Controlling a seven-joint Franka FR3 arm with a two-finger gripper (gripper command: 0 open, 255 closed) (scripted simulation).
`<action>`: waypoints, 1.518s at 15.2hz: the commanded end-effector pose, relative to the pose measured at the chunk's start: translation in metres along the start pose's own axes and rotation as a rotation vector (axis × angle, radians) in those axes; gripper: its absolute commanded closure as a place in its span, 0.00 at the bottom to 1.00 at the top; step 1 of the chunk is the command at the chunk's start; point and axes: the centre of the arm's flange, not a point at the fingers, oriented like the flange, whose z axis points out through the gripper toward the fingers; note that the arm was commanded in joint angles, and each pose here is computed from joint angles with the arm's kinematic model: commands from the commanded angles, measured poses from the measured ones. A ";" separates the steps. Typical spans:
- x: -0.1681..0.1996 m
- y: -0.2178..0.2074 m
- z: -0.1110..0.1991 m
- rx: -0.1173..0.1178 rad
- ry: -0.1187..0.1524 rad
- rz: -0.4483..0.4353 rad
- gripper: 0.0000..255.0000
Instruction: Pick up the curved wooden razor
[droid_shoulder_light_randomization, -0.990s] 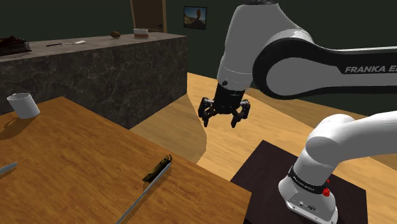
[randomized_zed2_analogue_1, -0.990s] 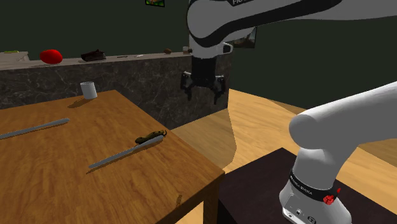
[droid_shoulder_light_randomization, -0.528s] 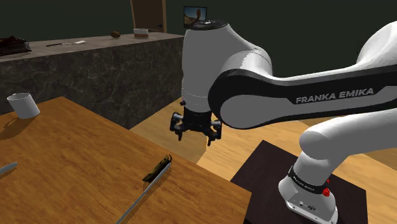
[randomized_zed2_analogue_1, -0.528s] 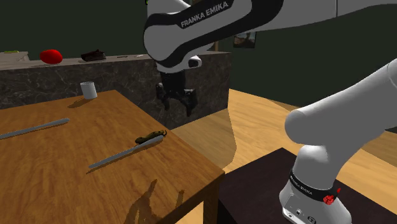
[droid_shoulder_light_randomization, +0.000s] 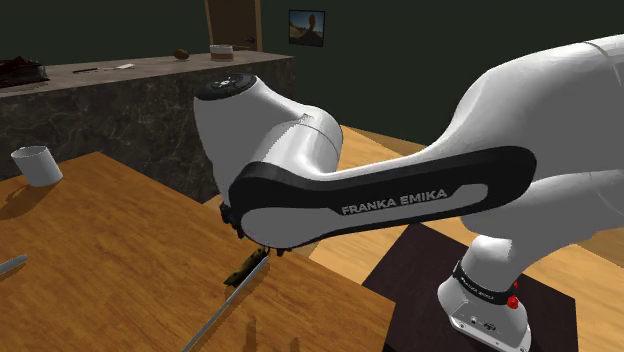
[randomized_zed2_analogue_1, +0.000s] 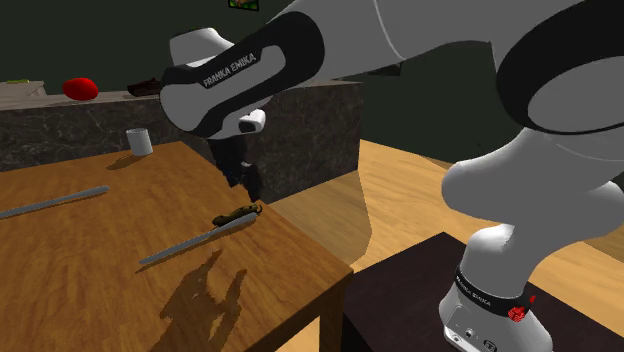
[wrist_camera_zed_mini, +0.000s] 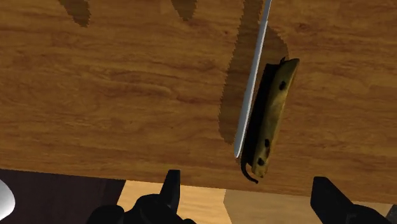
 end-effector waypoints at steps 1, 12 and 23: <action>-0.014 -0.022 0.012 -0.017 0.008 0.073 0.00; -0.033 -0.039 0.060 -0.029 0.017 0.130 0.00; -0.032 -0.040 0.055 -0.029 0.017 0.130 1.00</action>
